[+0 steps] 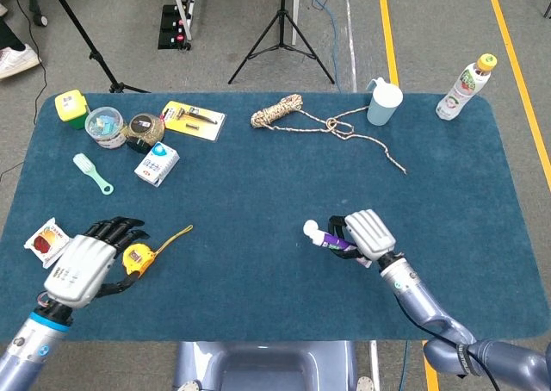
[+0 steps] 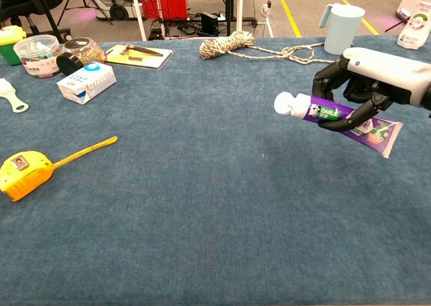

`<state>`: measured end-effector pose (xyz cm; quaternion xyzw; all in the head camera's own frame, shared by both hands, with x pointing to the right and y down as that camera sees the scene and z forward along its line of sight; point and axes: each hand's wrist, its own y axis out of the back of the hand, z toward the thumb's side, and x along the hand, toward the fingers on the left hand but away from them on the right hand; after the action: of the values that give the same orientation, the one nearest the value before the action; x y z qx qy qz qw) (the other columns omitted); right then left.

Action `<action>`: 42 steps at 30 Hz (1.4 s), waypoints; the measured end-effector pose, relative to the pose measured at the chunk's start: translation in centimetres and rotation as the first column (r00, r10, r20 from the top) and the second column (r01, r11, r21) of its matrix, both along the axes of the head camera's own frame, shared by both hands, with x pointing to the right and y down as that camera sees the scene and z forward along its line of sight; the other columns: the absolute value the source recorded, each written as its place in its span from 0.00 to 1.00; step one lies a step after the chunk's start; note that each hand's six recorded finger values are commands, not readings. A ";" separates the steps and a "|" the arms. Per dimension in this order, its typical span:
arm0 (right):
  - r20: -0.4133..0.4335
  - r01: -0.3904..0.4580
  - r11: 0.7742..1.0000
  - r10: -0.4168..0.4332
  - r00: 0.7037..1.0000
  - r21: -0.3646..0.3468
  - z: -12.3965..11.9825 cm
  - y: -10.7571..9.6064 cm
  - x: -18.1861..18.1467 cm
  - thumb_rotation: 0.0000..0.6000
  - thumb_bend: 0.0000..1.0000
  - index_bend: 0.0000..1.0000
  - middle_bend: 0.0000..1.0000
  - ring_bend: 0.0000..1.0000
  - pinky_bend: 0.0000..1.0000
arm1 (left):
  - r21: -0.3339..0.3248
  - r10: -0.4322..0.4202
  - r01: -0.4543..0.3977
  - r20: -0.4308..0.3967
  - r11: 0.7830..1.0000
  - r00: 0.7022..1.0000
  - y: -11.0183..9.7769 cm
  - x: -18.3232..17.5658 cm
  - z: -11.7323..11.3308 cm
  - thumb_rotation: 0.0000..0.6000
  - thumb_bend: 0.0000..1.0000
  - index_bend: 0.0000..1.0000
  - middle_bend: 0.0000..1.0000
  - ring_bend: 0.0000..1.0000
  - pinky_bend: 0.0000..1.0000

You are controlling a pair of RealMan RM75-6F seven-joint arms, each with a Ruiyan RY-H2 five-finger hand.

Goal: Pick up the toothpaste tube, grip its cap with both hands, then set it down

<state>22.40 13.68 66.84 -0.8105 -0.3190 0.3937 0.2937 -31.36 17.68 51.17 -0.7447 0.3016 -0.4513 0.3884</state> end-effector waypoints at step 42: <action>0.272 0.057 0.968 0.012 0.962 -0.244 -4.5 1.8 -8.6 1.00 0.35 0.77 0.88 1.00 0.99 | 0.123 0.353 -0.350 -0.005 0.929 0.936 -3.9 16.4 8.1 1.00 0.23 0.00 0.00 0.00 0.25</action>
<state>13.77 15.46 62.35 -0.8908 -0.2949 0.3125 0.1477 -15.01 13.82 59.24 -0.7680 0.1953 -0.3455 0.5027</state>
